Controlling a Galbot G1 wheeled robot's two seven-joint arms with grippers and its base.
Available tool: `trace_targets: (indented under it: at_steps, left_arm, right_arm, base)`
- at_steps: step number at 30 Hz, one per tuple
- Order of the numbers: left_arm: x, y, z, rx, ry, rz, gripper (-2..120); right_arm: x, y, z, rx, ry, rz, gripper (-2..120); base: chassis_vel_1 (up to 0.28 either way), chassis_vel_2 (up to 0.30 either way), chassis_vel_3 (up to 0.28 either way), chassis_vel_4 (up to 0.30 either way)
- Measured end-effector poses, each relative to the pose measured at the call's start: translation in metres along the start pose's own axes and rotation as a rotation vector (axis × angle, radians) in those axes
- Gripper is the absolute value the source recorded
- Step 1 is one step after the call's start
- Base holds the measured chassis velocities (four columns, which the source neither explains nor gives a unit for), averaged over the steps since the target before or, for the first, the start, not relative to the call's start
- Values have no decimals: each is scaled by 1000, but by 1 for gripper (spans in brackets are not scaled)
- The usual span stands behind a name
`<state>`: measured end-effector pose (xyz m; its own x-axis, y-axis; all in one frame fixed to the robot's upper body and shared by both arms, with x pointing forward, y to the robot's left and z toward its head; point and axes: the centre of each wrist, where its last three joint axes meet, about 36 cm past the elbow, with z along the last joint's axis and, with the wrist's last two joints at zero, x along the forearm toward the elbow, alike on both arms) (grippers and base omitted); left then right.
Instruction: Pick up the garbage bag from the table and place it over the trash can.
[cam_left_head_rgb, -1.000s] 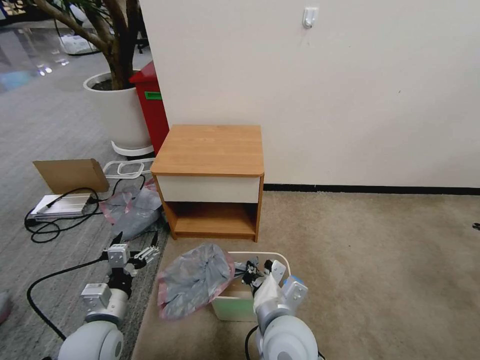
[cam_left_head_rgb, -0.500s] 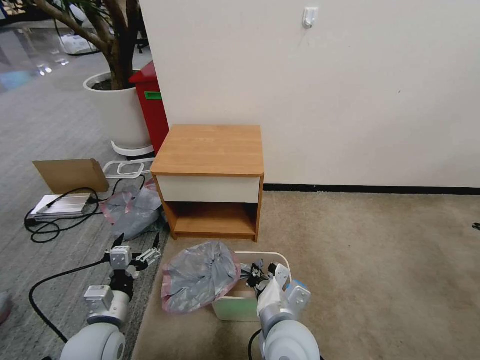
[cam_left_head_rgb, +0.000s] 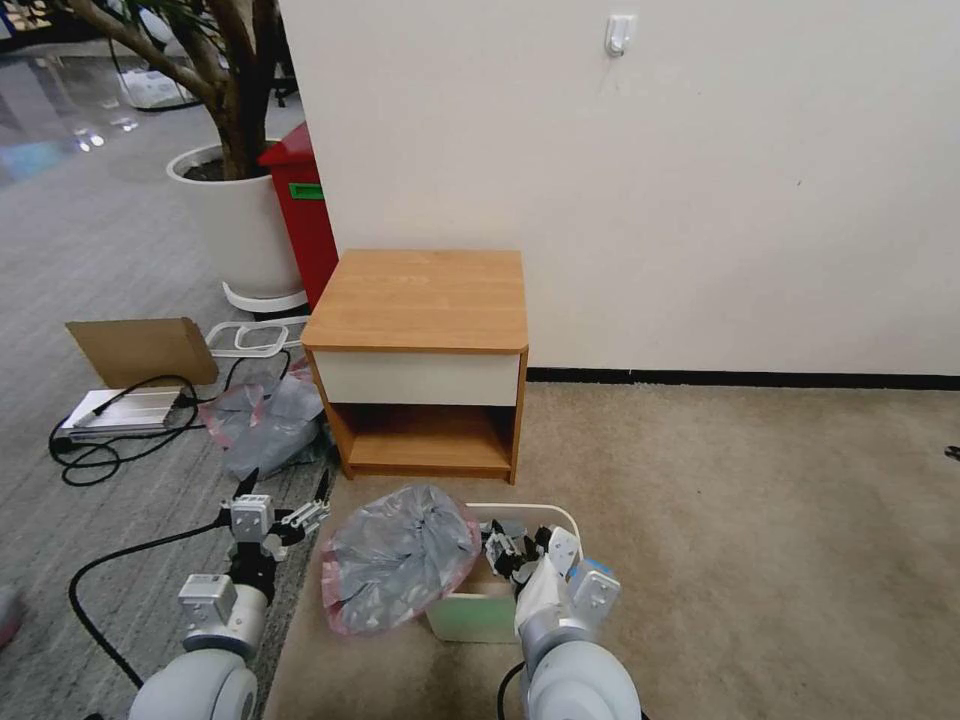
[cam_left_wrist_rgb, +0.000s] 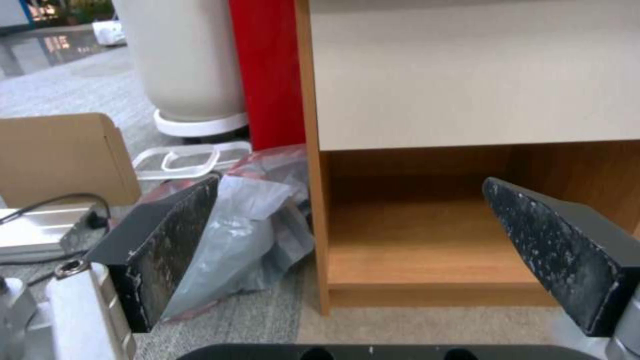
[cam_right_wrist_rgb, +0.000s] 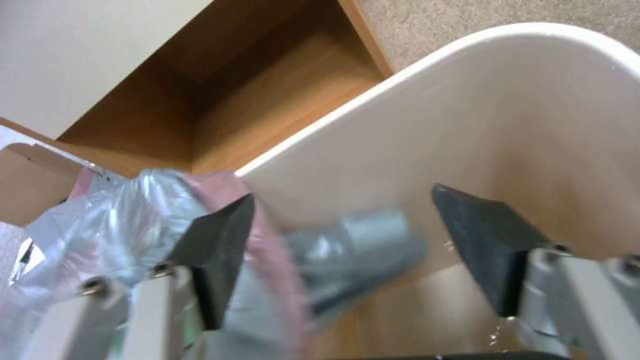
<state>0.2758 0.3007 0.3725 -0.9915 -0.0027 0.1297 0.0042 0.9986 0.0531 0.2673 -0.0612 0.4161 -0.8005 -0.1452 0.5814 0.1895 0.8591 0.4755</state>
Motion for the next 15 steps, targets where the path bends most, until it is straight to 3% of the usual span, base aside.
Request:
trace_targets:
  at_steps: [7,10,12,14,15]
  left_arm:
    - [2,-4,2,0,4,10,99]
    - [2,-7,0,2,0,22,99]
    - [1,-7,-4,12,-7,31,99]
    - [0,-8,-28,109,-7,80,99]
    - [0,-8,-28,109,-7,80,99]
  right_arm:
    - [0,0,-1,2,-3,2,96]
    - [1,1,0,3,-6,1,99]
    - [0,1,-1,2,-12,0,100]
    - [0,1,-2,3,-31,-2,100]
    - [0,1,-2,3,-31,-2,100]
  base:
    - [0,0,0,0]
    - [0,0,0,0]
    - [0,0,0,0]
    - [0,0,0,0]
    - [0,0,0,0]
